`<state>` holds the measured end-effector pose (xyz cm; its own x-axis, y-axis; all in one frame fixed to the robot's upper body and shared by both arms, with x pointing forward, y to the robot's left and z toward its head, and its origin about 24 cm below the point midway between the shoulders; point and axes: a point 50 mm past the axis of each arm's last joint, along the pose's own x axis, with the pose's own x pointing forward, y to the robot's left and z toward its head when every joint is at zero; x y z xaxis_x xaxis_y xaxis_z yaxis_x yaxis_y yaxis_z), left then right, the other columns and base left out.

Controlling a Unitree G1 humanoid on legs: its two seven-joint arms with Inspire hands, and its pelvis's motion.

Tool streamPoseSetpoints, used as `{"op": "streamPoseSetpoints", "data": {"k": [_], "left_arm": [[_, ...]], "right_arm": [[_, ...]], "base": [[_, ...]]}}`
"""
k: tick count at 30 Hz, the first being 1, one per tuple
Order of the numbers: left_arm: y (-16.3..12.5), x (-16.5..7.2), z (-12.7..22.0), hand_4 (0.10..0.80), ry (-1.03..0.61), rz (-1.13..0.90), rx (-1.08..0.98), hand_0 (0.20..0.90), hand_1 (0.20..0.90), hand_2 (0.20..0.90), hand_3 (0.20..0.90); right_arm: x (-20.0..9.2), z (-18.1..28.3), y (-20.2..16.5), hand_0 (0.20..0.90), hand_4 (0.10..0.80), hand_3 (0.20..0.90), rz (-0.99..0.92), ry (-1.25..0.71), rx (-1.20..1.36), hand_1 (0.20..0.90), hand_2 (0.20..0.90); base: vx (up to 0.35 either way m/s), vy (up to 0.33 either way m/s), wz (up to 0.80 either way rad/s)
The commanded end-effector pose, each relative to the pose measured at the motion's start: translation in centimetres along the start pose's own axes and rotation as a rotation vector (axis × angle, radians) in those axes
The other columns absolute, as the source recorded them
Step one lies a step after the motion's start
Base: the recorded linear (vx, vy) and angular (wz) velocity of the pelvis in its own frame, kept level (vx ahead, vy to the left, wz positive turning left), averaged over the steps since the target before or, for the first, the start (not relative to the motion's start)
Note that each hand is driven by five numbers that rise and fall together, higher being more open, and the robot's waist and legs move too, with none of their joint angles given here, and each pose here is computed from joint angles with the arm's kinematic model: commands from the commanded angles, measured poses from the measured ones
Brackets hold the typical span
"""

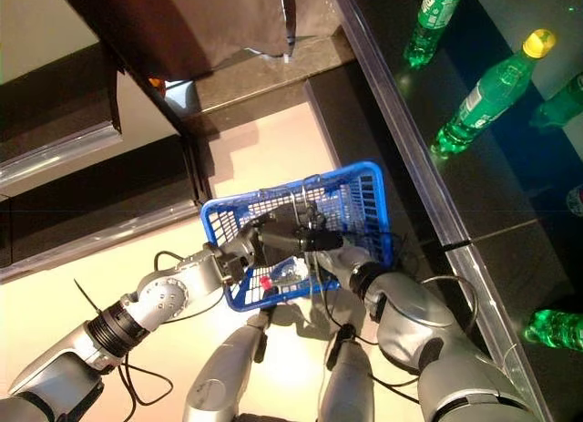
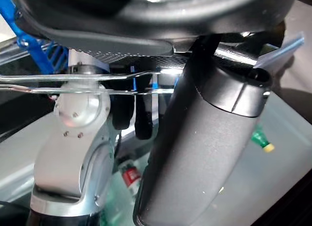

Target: Pick up the drink and place into the basket.

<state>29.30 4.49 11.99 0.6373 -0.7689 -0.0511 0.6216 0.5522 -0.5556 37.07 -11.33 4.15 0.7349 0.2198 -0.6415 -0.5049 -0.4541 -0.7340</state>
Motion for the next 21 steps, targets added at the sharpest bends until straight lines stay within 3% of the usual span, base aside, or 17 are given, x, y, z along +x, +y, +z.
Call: {"op": "streamPoseSetpoints", "data": {"k": [1, 5, 7, 8, 11, 12, 21], "left_arm": [[-11.6, 1.4, 7.9, 0.100, -0.375, -0.616, 0.059, 0.300, 0.300, 0.300, 0.200], [-11.4, 1.5, 8.0, 0.100, -0.382, -0.611, 0.058, 0.300, 0.300, 0.300, 0.200], [-11.4, 1.6, 8.0, 0.100, -0.386, -0.607, 0.057, 0.300, 0.300, 0.300, 0.200], [-11.4, 1.6, 8.0, 0.100, -0.388, -0.605, 0.058, 0.300, 0.300, 0.300, 0.200], [-11.4, 1.6, 8.1, 0.100, -0.395, -0.597, 0.058, 0.300, 0.300, 0.300, 0.200], [-11.4, 1.5, 8.1, 0.100, -0.399, -0.594, 0.055, 0.300, 0.300, 0.300, 0.200], [-11.4, 0.9, 8.7, 0.100, -0.430, -0.594, 0.038, 0.300, 0.300, 0.300, 0.200]], "right_arm": [[-0.6, 1.0, -5.6, 0.300, 0.100, 0.200, -0.219, -0.014, 0.013, 0.300, 0.300], [-0.8, 0.8, -6.1, 0.300, 0.100, 0.200, -0.258, -0.008, 0.035, 0.300, 0.300], [-0.9, 0.7, -6.5, 0.368, 0.180, 0.280, -0.282, -0.009, 0.043, 0.368, 0.368], [-0.9, 0.7, -6.6, 0.373, 0.185, 0.285, -0.288, -0.008, 0.044, 0.373, 0.373], [-1.1, 0.4, -6.8, 0.688, 0.553, 0.653, -0.312, -0.002, 0.058, 0.688, 0.688], [-1.2, 0.3, -6.9, 0.900, 0.800, 0.900, -0.330, 0.001, 0.071, 0.900, 0.900], [-2.3, -0.2, -8.8, 0.900, 0.800, 0.900, -0.451, -0.017, 0.139, 0.900, 0.900]], "base": [[0.000, 0.000, 0.00], [0.000, 0.000, 0.00], [0.000, 0.000, 0.00], [0.000, 0.000, 0.00], [0.000, 0.000, 0.00], [0.000, 0.000, 0.00], [0.000, 0.000, 0.00]]}}
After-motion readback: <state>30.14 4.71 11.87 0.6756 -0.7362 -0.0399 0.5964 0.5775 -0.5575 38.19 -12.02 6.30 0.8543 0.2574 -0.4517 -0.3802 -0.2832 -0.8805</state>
